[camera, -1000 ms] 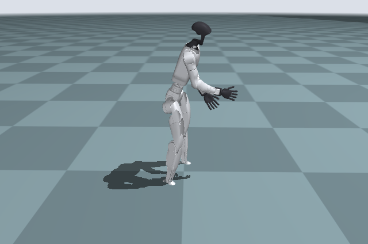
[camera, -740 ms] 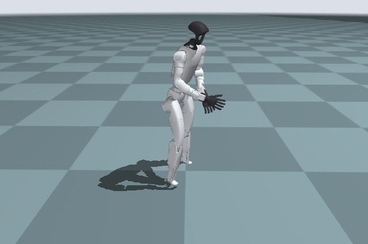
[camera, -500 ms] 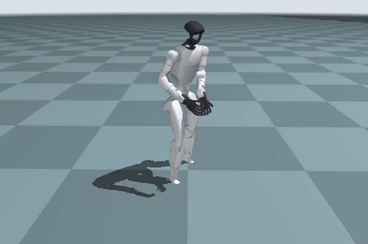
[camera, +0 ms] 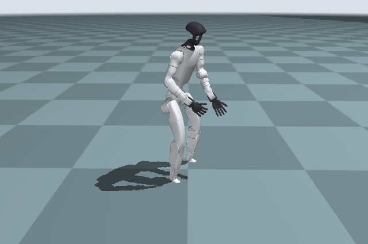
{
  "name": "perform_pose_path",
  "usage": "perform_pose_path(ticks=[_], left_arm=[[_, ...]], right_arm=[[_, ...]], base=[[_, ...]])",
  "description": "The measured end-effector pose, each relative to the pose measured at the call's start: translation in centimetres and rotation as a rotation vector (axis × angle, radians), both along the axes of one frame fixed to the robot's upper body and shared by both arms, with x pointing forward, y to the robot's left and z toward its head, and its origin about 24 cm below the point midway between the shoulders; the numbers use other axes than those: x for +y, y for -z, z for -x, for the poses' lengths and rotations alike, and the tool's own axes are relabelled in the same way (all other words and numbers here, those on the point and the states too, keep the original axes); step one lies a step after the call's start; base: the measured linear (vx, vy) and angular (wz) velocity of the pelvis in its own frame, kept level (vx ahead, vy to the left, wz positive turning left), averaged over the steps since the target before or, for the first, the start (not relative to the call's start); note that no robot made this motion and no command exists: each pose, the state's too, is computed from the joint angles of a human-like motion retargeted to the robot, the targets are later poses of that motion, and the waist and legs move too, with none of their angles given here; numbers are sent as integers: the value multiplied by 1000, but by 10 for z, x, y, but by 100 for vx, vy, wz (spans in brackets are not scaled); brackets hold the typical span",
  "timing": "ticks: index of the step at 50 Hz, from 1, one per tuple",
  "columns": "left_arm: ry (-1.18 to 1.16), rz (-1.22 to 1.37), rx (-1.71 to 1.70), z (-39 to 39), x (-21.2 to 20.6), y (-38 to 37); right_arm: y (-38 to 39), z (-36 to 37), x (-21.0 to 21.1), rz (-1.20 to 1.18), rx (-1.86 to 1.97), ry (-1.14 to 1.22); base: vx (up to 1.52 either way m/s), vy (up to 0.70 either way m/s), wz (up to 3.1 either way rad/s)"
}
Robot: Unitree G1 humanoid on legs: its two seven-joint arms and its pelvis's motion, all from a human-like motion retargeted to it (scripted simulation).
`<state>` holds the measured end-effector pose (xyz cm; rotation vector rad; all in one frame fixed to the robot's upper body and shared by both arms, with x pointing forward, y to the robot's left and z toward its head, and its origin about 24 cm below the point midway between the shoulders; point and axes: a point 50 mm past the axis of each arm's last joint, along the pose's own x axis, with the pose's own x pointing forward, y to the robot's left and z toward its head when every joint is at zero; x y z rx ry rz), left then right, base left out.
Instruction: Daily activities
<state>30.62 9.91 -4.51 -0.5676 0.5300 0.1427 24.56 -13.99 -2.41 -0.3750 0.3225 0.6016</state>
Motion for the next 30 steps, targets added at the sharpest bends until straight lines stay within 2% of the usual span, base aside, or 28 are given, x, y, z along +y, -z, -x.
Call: perform_pose_path(ticks=[6,17,30], left_arm=[[14,-21,18,-2,18,3],[98,51,50,11,5,14],[62,88,-7,9,1,4]], right_arm=[[12,-14,51,-49,130,-89],[19,-20,132,-382,404,34],[-1,-21,152,-466,358,-21]], base=[[-3,6,72],[-2,6,80],[1,1,10]])
